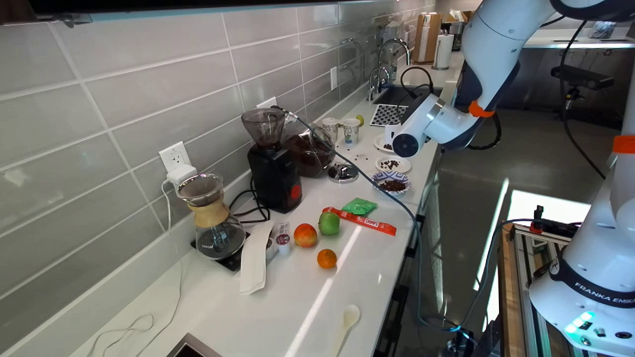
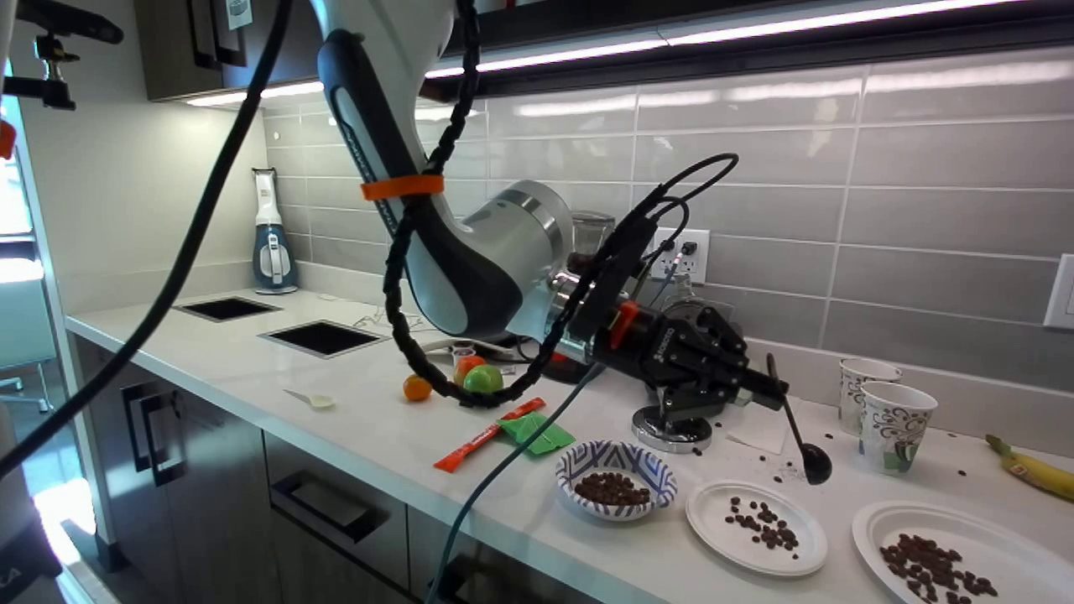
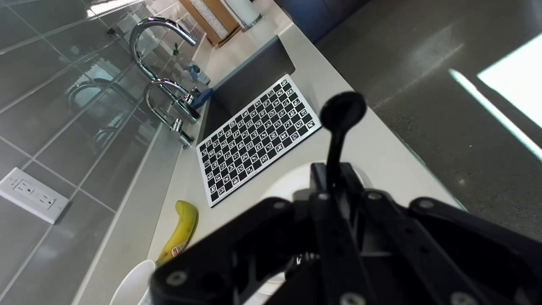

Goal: Use the silver soon to put some of the brown objects onto the small plate

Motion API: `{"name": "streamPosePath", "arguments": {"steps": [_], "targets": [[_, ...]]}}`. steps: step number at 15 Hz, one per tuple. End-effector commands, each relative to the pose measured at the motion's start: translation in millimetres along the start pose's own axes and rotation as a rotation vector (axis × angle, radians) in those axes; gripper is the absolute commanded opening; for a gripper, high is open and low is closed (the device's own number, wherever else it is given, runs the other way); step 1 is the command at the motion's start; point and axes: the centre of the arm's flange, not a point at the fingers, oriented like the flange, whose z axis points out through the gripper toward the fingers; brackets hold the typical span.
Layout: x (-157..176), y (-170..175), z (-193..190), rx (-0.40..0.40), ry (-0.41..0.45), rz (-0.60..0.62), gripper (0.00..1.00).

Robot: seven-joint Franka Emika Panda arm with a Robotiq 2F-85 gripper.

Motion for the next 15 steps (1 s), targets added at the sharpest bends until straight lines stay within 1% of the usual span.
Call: {"name": "streamPosePath", "arguments": {"steps": [1, 4, 8, 10, 15], "targets": [[-16, 3, 4, 0.067, 0.013, 0.071, 0.02], [-34, 13, 15, 0.185, 0.028, 0.194, 0.02], [-48, 27, 37, 0.341, 0.081, 0.349, 0.02], [-53, 35, 48, 0.409, 0.117, 0.441, 0.02], [-56, 53, 66, 0.579, 0.25, 0.648, 0.02]]}}
